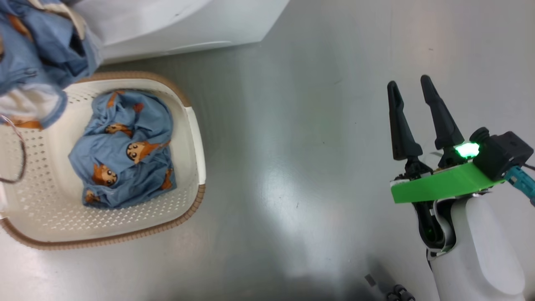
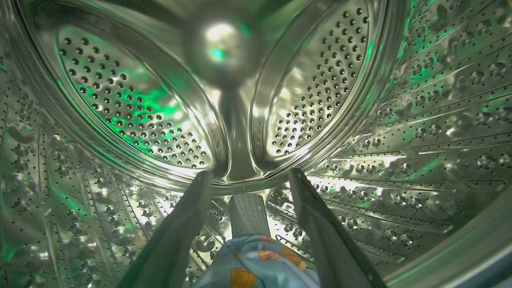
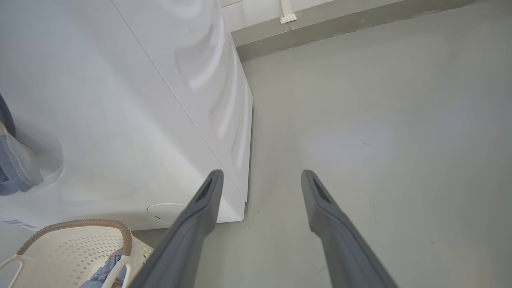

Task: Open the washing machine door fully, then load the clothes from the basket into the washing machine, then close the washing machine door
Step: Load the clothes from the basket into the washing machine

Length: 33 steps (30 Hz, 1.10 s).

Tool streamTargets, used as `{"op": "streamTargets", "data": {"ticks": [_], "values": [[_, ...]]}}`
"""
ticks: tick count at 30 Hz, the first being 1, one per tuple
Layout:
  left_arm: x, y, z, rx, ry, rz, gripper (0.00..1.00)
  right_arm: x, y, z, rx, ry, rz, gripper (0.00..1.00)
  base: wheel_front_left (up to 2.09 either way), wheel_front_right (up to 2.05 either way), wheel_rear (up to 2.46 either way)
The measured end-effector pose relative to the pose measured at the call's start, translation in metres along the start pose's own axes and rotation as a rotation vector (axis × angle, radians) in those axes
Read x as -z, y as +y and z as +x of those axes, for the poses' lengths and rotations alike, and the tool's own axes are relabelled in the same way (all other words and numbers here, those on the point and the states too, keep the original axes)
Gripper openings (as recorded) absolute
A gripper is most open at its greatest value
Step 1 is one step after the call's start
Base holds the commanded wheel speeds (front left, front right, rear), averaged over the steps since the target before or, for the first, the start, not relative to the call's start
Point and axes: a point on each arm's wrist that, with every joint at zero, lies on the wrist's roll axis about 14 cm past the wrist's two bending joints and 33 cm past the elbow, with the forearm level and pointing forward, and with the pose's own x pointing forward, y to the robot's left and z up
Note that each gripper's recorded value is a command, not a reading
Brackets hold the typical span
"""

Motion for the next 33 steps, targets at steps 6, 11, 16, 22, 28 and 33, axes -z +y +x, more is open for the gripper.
{"op": "streamTargets", "data": {"ticks": [6, 11, 16, 22, 28, 33], "values": [[-0.003, -0.013, -0.025, 0.001, -0.024, -0.015, 1.0, -0.004, 0.009, -0.002, -0.021, -0.007, -0.009, 1.0, 0.0, 0.0, 0.0], [-0.003, -0.031, -0.054, 0.031, -0.041, 0.038, 1.0, -0.005, 0.01, -0.006, -0.023, -0.004, -0.013, 1.0, 0.0, 0.0, 0.0], [0.003, -0.035, -0.08, 0.018, -0.039, 0.045, 1.0, -0.008, 0.013, -0.005, -0.029, -0.01, -0.011, 1.0, 0.0, 0.0, 0.0], [-0.003, -0.028, -0.102, -0.043, -0.071, 0.02, 1.0, -0.006, 0.014, -0.005, -0.031, -0.007, -0.01, 1.0, 0.0, 0.0, 0.0], [0.012, -0.02, -0.136, -0.106, -0.037, -0.01, 1.0, -0.006, 0.015, -0.005, -0.035, -0.005, -0.006, 1.0, 0.0, 0.0, 0.0], [0.032, -0.016, -0.162, -0.152, 0.022, -0.008, 1.0, -0.007, 0.016, -0.005, -0.037, -0.007, -0.007, 1.0, 0.0, 0.0, 0.0]]}}
